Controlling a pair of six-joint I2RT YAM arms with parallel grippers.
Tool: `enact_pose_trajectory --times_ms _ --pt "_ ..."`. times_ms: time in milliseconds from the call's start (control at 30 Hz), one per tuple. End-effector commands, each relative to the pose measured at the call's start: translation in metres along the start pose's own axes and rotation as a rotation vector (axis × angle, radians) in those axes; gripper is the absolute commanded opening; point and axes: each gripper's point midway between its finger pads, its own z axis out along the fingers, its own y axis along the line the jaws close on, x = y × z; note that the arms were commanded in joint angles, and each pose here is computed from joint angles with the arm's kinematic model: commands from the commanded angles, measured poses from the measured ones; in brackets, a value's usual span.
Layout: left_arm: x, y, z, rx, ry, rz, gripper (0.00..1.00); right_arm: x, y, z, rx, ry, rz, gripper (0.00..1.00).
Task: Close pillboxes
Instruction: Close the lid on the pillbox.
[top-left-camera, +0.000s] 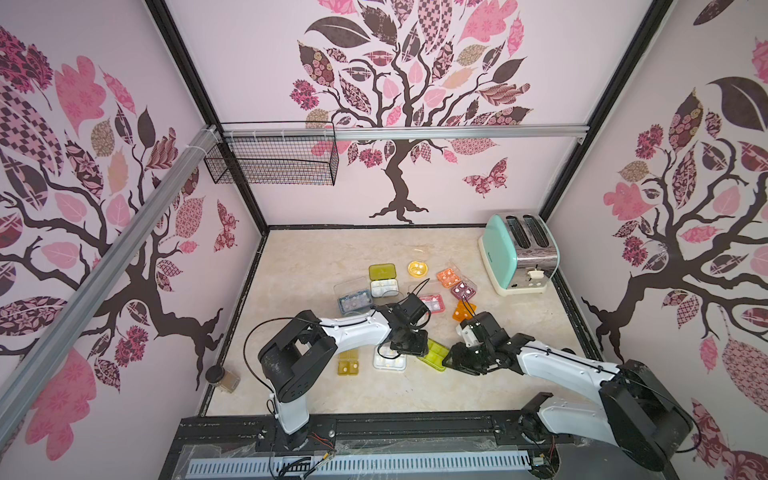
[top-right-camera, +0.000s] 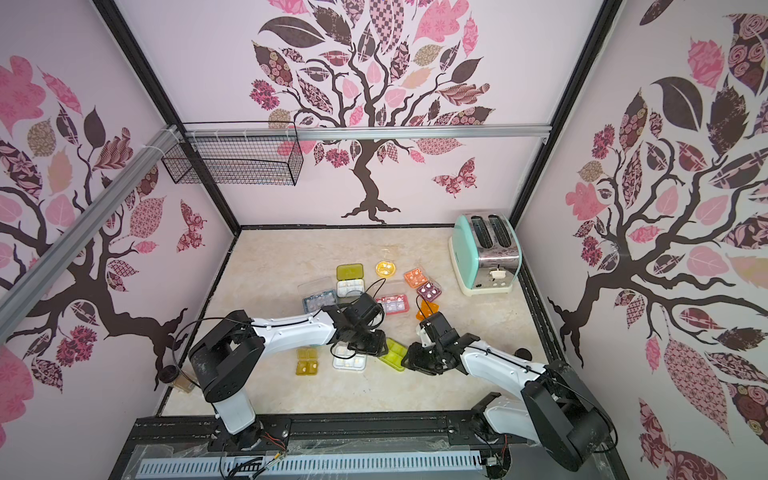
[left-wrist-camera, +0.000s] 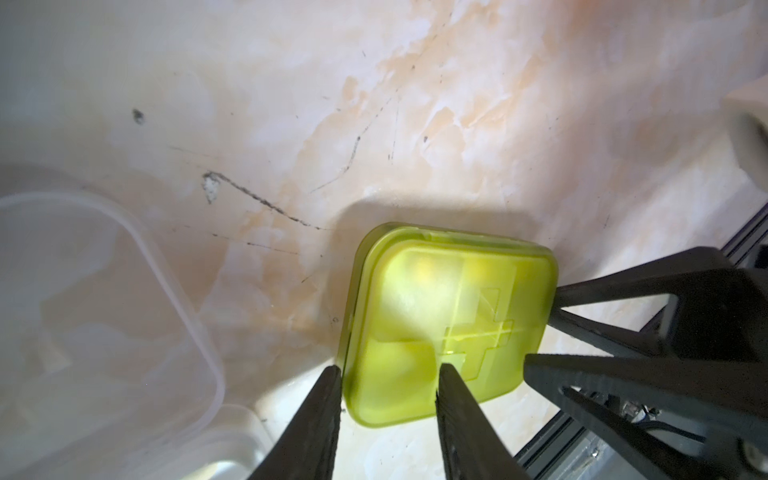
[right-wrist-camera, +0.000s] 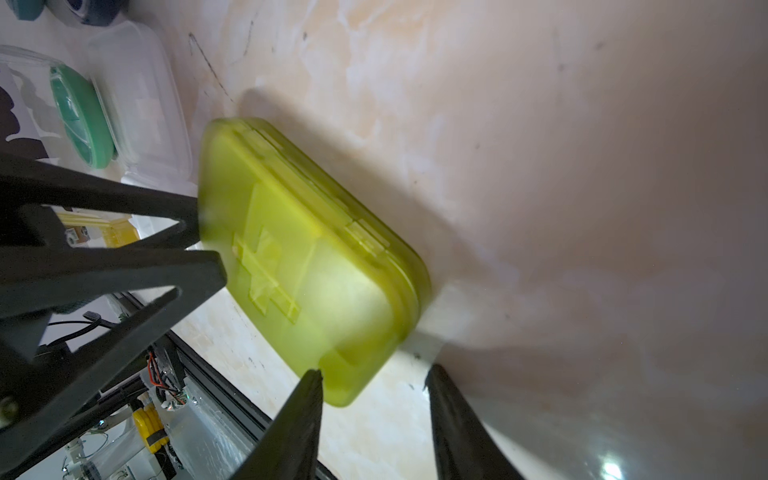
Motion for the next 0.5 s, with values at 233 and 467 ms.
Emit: enact_pose_trajectory --times_ms 233,467 --pt "0.009 0.001 0.015 0.013 0.017 -0.019 0.39 0.003 -0.027 0.007 0.136 0.004 0.004 0.4" --pt "0.013 0.003 0.018 0.014 0.024 -0.033 0.38 0.004 -0.03 0.008 0.155 0.01 -0.009 0.4"
